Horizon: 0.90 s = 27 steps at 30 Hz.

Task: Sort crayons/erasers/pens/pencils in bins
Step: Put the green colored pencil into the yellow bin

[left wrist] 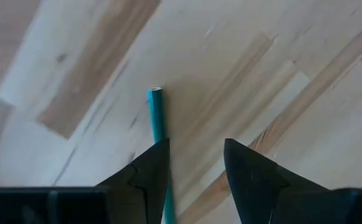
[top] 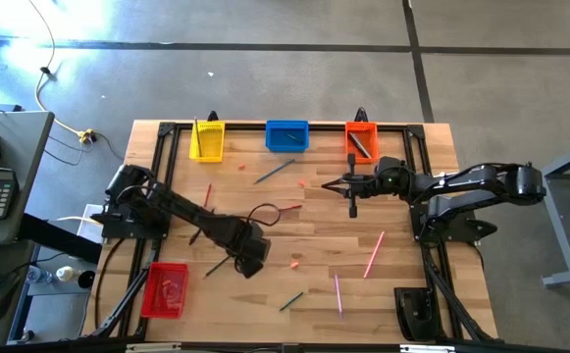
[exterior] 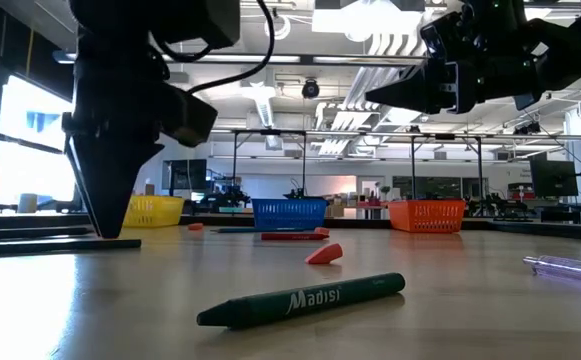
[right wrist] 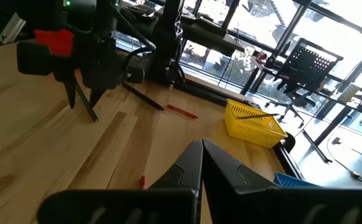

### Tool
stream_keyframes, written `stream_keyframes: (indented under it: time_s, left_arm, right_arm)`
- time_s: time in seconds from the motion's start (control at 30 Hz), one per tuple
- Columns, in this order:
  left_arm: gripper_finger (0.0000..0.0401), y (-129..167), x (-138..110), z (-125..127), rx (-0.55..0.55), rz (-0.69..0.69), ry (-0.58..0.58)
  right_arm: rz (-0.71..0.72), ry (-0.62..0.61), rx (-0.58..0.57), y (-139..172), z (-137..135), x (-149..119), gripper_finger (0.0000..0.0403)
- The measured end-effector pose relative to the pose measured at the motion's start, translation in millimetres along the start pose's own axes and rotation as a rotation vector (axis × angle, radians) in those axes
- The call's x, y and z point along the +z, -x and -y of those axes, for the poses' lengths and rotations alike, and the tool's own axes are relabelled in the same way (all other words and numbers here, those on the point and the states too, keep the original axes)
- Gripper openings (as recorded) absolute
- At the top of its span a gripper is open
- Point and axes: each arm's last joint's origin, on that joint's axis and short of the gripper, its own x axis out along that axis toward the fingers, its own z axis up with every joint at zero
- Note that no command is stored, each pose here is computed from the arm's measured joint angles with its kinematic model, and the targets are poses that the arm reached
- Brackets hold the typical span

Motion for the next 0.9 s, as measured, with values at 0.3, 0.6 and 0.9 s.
stream_keyframes:
  time_s: [0.3, 0.6, 0.9]
  left_arm:
    - [0.0126, -4, -1, -4, 0.02, 0.01, 0.006]
    - [0.0132, 9, -2, -2, 0.023, -0.079, 0.195]
    - [0.016, -2, -18, -7, 0.089, -0.099, 0.302]
  right_arm:
    - [0.0, 0.0, 0.0, 0, 0, 0, 0.0]
    - [-0.002, -0.001, 0.001, 0, 0, 0, 0.0]
    - [-0.002, -0.003, 0.001, 0, 0, 0, 0.0]
